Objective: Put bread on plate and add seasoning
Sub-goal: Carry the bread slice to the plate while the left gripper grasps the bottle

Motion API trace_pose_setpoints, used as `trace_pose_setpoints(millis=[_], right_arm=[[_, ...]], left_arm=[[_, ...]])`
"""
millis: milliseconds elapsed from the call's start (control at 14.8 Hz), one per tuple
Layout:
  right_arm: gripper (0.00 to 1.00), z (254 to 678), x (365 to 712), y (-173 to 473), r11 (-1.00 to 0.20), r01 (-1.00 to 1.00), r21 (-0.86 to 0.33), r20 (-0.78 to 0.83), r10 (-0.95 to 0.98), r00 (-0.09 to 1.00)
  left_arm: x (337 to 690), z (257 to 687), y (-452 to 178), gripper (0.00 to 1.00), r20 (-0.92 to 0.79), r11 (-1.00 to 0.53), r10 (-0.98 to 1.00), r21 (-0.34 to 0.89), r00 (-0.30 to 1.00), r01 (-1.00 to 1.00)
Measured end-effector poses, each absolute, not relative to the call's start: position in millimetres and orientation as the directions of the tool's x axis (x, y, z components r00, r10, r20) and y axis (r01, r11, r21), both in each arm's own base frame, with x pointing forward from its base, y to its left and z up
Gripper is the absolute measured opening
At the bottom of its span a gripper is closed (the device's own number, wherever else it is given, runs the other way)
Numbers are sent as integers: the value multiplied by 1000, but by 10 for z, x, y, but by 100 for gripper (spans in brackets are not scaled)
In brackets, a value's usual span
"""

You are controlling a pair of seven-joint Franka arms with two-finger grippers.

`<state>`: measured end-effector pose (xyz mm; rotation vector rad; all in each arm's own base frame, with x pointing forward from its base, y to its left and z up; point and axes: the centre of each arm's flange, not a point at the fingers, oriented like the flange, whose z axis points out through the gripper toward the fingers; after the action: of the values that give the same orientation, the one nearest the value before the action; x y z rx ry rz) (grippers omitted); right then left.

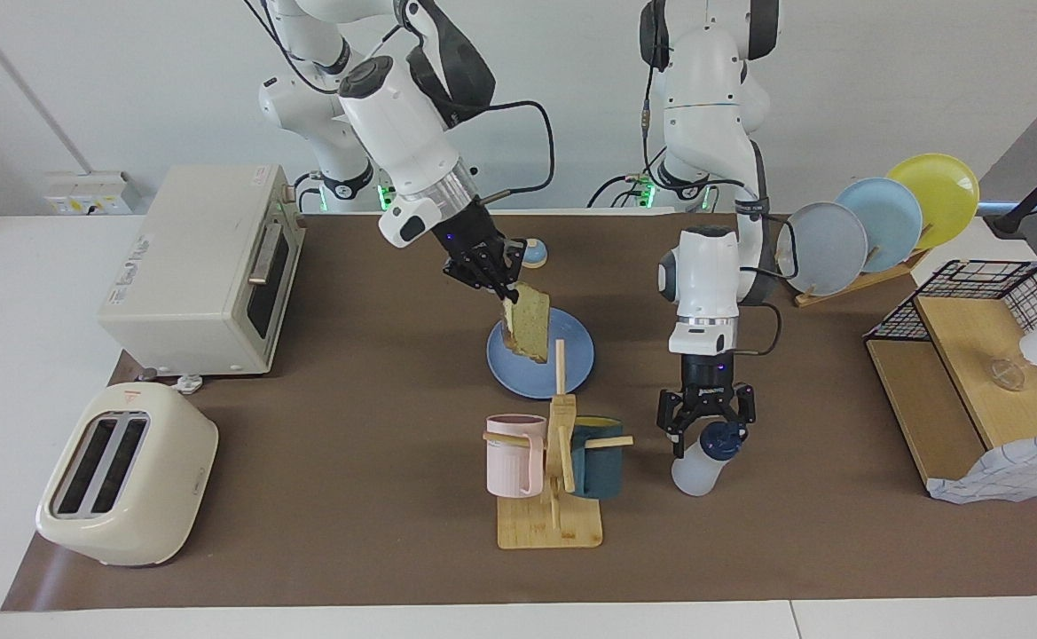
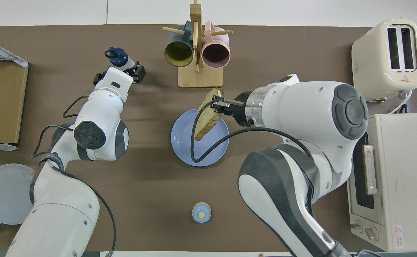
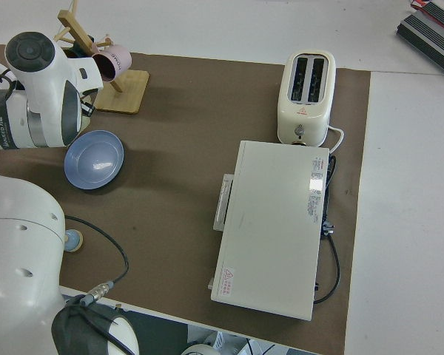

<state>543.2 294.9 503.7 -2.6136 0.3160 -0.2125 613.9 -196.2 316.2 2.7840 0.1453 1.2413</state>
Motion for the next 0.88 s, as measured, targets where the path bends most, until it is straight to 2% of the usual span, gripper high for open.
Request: trace_pose_setpoints(millis=[475,881], right_arm=[[7,4378,5383,2850,-762,-187,-620,44,-271,962],[7,4076,5151,3013,-775,-187,-603,43,-266,963]], left_arm=[[6219,3281,-1991,100,757,-992,120,120,642,43],[6221,3195,-1992,100,752,-993,111,108,649,44]])
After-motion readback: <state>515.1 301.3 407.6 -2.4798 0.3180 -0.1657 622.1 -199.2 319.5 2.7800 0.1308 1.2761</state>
